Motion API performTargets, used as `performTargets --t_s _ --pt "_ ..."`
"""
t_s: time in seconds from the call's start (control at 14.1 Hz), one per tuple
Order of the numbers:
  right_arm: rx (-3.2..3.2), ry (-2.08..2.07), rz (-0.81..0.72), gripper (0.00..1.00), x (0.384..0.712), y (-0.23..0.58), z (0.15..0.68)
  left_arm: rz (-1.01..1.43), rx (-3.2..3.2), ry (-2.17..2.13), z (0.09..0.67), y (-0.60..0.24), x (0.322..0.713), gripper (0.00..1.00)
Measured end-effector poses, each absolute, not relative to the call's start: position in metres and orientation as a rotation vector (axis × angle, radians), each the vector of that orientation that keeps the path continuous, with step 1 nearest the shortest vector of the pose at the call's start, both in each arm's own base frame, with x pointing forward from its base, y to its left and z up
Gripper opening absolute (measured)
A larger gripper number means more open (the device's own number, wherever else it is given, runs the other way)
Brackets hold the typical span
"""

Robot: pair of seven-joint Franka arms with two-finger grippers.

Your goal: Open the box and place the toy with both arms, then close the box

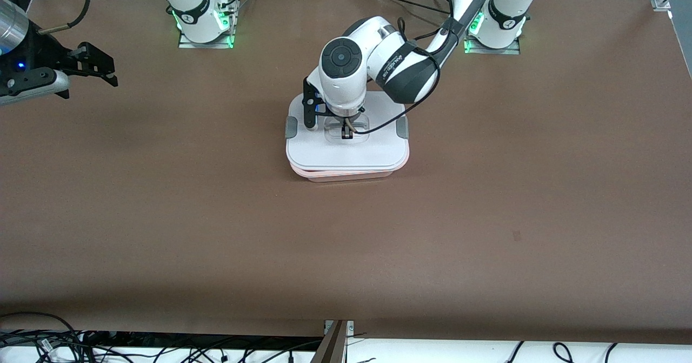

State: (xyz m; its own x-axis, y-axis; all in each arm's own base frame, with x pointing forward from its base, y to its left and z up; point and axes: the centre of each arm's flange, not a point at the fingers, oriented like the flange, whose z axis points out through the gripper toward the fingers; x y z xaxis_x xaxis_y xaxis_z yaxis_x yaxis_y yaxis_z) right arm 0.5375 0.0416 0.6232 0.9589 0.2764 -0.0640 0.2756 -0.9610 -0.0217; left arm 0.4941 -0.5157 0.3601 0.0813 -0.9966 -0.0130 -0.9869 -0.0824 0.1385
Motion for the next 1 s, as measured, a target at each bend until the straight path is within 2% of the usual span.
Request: performTargets --t_s 1.0 --pt "-3.099 -0.432 0.104 1.0 0.5434 0.0416 0.6166 -0.169 2.345 -1.954 0.3579 -0.511 0.4988 0.07"
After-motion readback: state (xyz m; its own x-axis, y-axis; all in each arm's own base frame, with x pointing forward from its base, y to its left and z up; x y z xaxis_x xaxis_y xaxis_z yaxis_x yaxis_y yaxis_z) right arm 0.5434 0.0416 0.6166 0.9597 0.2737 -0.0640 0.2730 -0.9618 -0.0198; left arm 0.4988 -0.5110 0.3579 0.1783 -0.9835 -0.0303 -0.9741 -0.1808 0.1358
